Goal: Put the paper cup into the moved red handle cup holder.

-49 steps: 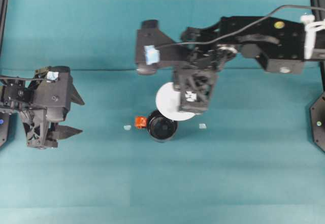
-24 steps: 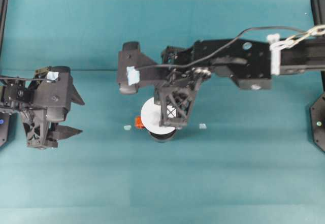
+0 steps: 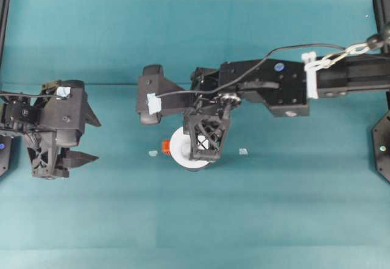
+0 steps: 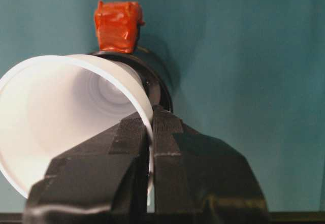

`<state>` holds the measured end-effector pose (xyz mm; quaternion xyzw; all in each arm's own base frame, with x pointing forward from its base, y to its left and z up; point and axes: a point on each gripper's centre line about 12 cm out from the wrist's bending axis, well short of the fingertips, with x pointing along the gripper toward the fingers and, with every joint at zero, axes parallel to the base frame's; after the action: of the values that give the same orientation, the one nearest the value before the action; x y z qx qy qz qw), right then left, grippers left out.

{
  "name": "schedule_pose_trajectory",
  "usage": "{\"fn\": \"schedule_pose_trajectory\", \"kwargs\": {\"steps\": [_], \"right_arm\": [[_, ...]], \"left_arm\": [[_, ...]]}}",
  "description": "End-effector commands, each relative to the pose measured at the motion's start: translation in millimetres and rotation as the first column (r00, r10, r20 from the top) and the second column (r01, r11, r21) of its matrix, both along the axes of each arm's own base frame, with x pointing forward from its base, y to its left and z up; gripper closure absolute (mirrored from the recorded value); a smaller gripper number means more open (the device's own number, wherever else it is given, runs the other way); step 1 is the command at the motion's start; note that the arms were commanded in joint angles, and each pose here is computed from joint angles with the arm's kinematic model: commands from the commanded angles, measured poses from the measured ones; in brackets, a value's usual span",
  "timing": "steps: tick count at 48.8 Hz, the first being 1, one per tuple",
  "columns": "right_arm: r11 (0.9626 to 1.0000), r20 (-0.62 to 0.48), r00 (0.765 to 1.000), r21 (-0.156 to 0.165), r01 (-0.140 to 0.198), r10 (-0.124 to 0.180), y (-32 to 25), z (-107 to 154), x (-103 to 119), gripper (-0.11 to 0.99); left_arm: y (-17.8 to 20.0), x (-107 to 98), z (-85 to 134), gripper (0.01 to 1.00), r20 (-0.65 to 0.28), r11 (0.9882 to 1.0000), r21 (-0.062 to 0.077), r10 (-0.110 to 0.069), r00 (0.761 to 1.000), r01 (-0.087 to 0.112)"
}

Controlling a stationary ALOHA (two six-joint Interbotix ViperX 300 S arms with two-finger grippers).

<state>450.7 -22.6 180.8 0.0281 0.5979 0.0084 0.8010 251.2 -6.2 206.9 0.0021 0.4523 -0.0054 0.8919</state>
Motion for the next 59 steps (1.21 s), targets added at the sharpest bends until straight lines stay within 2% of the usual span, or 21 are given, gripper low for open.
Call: {"fn": "schedule_pose_trajectory", "kwargs": {"steps": [1, 15, 34, 44, 48, 52, 59], "right_arm": [[1.0, 0.001, 1.0, 0.003, 0.0, 0.0, 2.1, -0.6, 1.5, 0.98], [1.0, -0.025, 1.0, -0.001, 0.0, 0.0, 1.0, -9.8, -0.3, 0.98], [0.9999, -0.012, 1.0, 0.0, 0.011, -0.011, 0.8, -8.3, 1.2, 0.98], [0.9999, -0.015, 1.0, 0.003, 0.01, -0.01, 1.1, -8.4, 0.9, 0.94], [0.9999, -0.019, 1.0, 0.008, 0.011, -0.011, 1.6, -8.5, 0.4, 0.89], [0.9999, -0.023, 1.0, 0.01, 0.012, -0.011, 2.5, -8.2, 0.1, 0.78], [0.9999, -0.023, 1.0, 0.012, 0.012, -0.012, 3.4, -7.8, 0.3, 0.41]], "left_arm": [[-0.3, 2.1, 4.8, 0.084, 0.02, 1.0, 0.001, -0.002, 1.0, 0.002], [-0.3, 2.2, 4.4, 0.084, 0.018, 1.0, 0.001, -0.002, 1.0, 0.002], [0.1, 2.3, 4.4, 0.084, 0.018, 1.0, 0.001, 0.0, 1.0, 0.0], [0.1, 2.3, 4.4, 0.084, 0.018, 1.0, 0.001, 0.0, 1.0, 0.0], [-0.4, 2.2, 4.4, 0.084, 0.018, 1.0, 0.0, -0.001, 1.0, 0.001], [-0.3, 2.2, 4.4, 0.084, 0.018, 1.0, 0.001, -0.002, 1.0, 0.002], [-0.3, 2.2, 4.4, 0.084, 0.018, 1.0, 0.001, -0.002, 1.0, 0.002]]}}
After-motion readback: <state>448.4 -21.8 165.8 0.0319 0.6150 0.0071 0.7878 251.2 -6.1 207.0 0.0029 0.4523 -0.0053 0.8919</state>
